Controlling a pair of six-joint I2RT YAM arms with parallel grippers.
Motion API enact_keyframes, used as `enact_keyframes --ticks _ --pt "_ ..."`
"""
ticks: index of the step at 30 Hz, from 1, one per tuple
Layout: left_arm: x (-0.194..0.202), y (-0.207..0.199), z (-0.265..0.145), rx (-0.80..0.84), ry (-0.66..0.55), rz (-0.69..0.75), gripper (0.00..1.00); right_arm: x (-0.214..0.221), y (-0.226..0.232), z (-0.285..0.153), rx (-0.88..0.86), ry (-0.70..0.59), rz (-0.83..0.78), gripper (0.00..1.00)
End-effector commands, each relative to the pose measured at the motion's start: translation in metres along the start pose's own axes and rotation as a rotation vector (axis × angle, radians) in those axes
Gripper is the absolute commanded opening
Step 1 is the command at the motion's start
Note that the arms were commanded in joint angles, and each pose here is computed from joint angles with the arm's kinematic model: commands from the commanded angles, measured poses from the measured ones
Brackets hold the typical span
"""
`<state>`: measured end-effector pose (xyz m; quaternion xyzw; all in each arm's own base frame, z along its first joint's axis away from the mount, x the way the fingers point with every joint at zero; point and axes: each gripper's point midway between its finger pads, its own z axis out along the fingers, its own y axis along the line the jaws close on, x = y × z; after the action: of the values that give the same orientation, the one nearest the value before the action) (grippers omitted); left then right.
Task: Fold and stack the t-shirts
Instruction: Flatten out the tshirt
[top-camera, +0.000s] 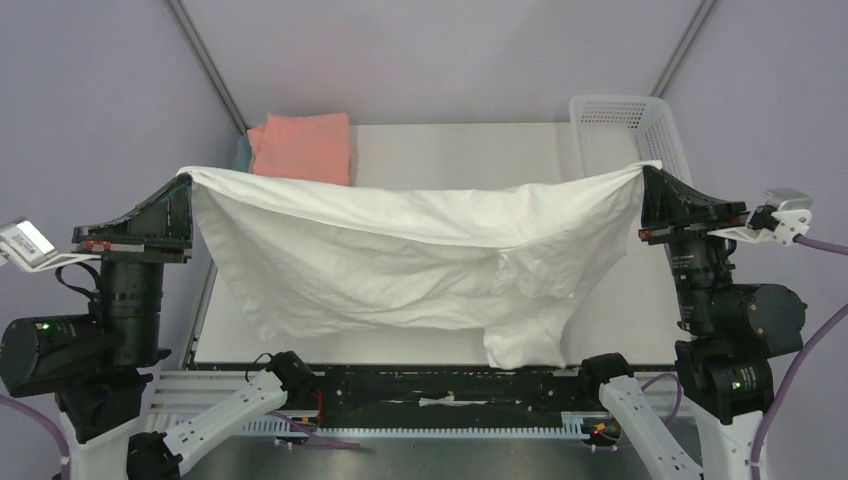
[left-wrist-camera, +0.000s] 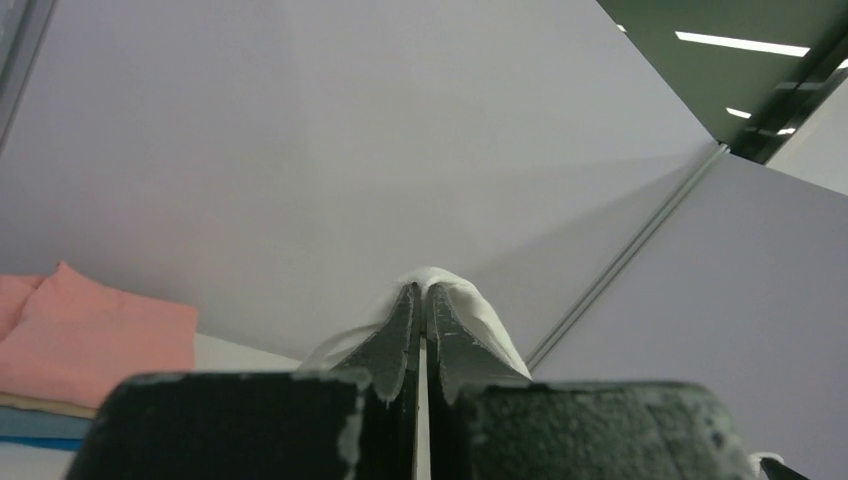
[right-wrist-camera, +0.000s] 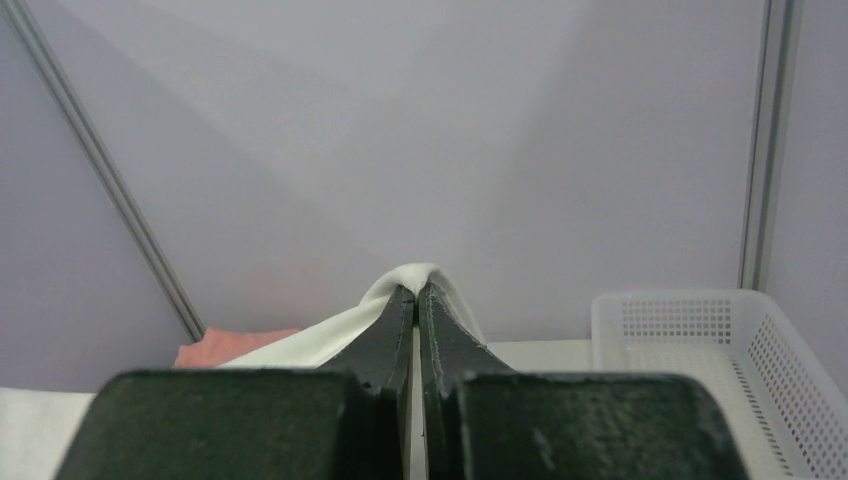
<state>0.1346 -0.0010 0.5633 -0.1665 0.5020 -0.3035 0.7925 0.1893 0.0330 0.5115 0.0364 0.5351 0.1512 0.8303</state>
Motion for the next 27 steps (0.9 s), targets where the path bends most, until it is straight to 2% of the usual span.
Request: enact_keyframes --ticks 1,5,8,11,15,18,21,22,23,24,25,27 --pt "0.049 0.016 0.026 -0.119 0.08 0.141 0.02 0.05 -0.008 0.007 0.024 0.157 -0.006 0.0" --pt "0.103 0.069 0.046 -0.439 0.11 0.313 0.02 0.127 -0.031 0.022 0.106 0.316 -0.012 0.0" --pt "0.156 0.103 0.055 -0.605 0.146 0.456 0.02 0.19 -0.052 0.035 0.18 0.419 -0.024 0.0" --pt "0.217 0.145 0.069 -0.662 0.267 0.463 0.02 0.255 -0.07 0.046 0.241 0.532 -0.036 0.0" --pt "0.294 0.207 0.078 -0.701 0.417 0.46 0.02 0.329 -0.078 0.06 0.223 0.638 -0.041 0.0" --pt "0.342 0.241 0.078 -0.714 0.523 0.441 0.02 0.382 -0.087 0.069 0.238 0.747 -0.049 0.01" --pt "0.373 0.268 0.073 -0.756 0.616 0.422 0.02 0.422 -0.09 0.085 0.225 0.82 -0.054 0.07" --pt "0.379 0.275 0.071 -0.773 0.642 0.426 0.02 0.433 -0.088 0.091 0.207 0.845 -0.049 0.13" --pt "0.386 0.282 0.067 -0.79 0.668 0.434 0.02 0.442 -0.087 0.094 0.189 0.873 -0.051 0.25" --pt "0.392 0.288 0.063 -0.807 0.696 0.441 0.02 0.447 -0.084 0.098 0.169 0.891 -0.047 0.48" --pt "0.395 0.291 0.059 -0.818 0.717 0.444 0.02 0.452 -0.083 0.097 0.158 0.922 -0.048 0.65" --pt "0.404 0.294 0.053 -0.814 0.76 0.44 0.02 0.451 -0.085 0.09 0.172 0.95 -0.062 0.78"
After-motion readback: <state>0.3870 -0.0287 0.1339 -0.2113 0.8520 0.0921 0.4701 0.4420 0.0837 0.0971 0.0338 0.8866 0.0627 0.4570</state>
